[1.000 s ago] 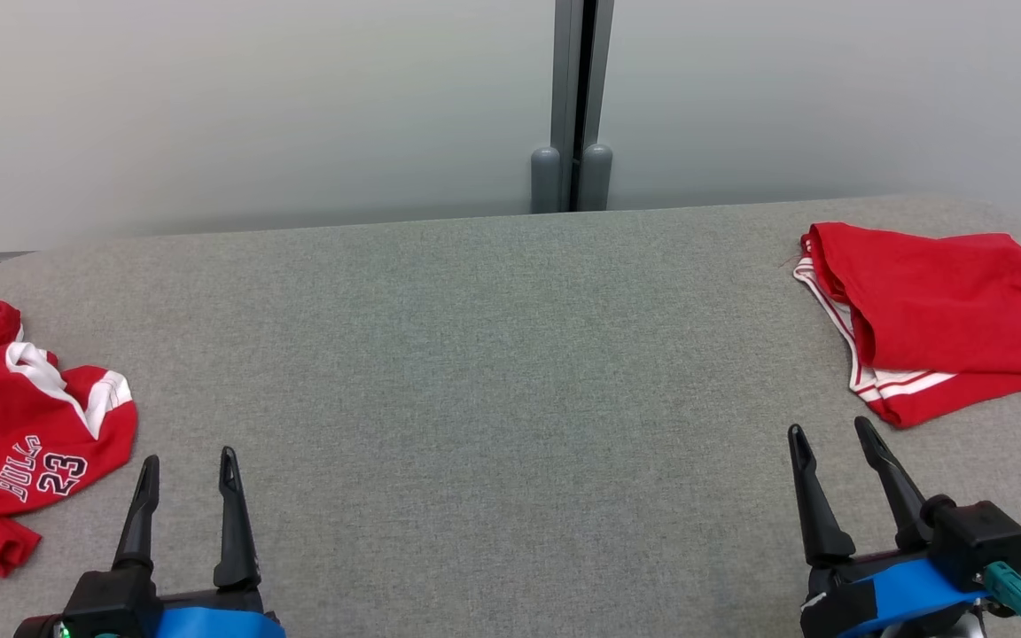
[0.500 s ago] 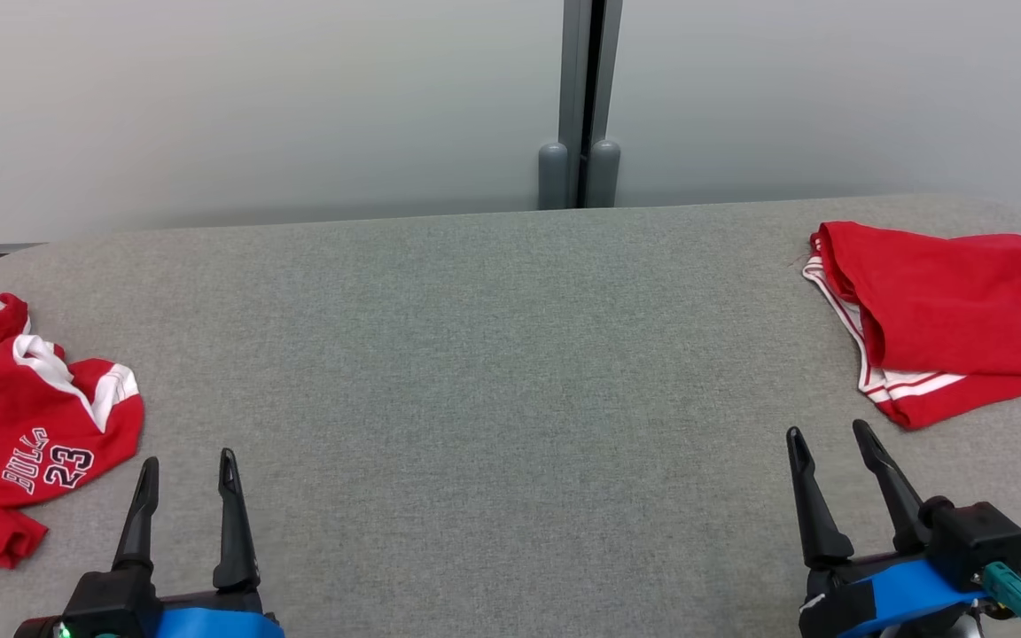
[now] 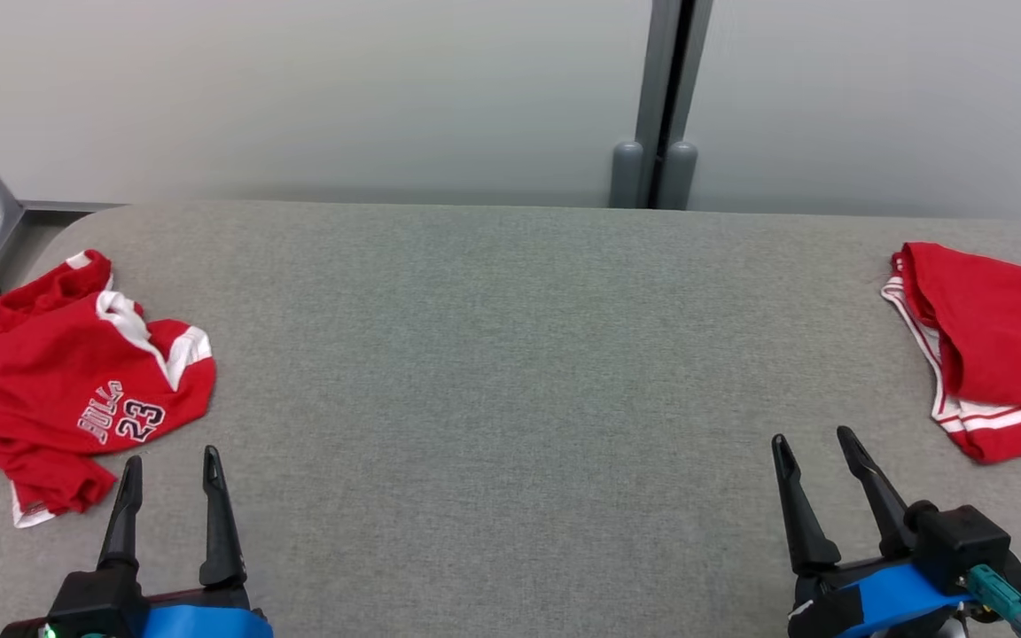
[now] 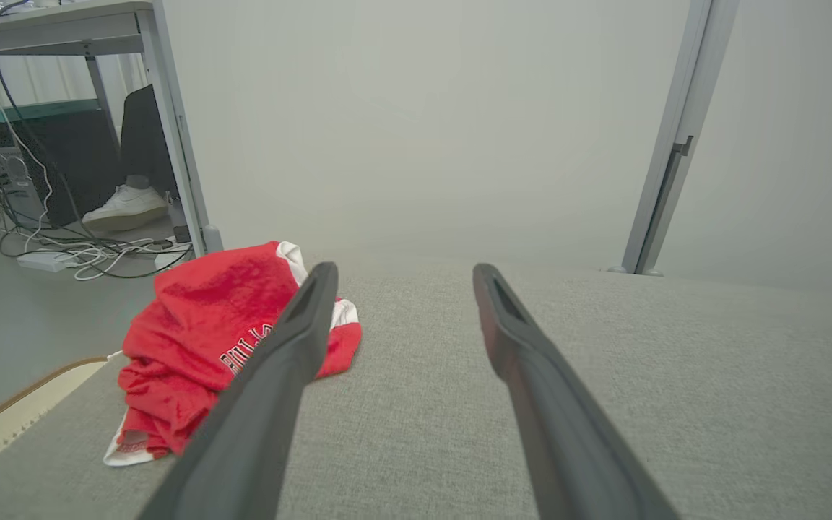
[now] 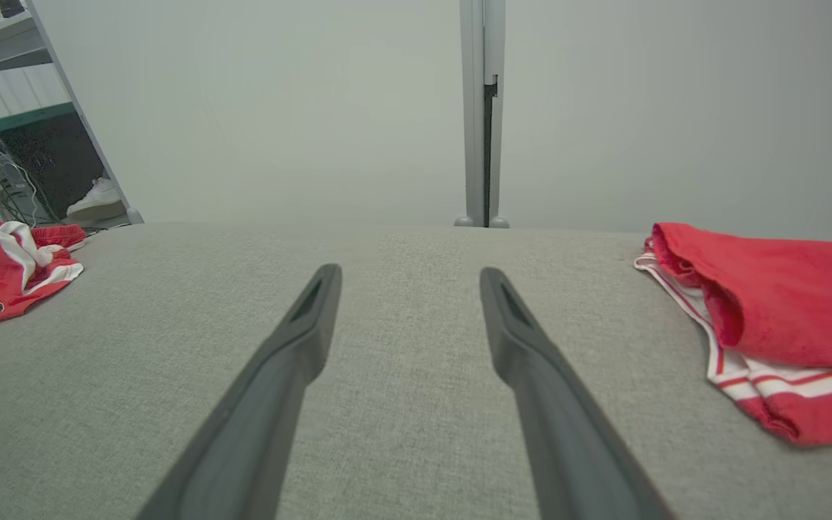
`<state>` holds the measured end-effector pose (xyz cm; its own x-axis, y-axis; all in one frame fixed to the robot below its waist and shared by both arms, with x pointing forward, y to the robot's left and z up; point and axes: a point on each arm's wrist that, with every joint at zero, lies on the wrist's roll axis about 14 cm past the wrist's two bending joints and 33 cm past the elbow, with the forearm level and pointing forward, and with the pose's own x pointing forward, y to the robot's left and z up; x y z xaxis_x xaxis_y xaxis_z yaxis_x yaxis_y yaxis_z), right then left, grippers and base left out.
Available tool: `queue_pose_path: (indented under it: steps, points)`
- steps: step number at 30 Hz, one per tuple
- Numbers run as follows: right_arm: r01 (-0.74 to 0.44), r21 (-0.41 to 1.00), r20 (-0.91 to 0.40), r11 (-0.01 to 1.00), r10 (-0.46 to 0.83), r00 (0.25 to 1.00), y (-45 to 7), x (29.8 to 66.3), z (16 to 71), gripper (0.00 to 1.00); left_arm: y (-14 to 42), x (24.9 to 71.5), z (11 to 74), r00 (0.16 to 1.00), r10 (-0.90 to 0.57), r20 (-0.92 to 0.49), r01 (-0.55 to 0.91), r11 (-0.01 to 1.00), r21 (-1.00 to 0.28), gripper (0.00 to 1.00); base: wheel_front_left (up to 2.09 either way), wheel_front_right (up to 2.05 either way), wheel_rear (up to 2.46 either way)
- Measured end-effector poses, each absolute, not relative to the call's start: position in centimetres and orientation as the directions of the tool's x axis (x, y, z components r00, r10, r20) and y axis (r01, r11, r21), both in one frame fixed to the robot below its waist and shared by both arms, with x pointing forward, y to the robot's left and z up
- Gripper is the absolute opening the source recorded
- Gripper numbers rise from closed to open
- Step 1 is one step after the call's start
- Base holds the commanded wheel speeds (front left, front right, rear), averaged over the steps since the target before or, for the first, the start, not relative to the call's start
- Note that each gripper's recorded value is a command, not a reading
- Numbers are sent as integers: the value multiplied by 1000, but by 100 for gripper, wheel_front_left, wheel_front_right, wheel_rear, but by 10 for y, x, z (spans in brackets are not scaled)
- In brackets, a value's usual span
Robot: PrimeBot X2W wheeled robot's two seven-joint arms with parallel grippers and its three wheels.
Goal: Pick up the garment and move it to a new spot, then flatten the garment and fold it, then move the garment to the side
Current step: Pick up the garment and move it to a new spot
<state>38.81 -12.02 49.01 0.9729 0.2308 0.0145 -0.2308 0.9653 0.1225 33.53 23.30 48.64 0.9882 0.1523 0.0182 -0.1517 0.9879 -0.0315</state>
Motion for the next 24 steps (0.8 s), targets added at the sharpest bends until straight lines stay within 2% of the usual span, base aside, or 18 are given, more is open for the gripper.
queue_pose_path:
  steps: [24]
  points:
    - [-478, 139, -11, 867, 484, 875, -23, 407, 478, 100, 317, 255, 487, 888, 459, 10, -459, 888, -3, 100, 0, 0, 0]
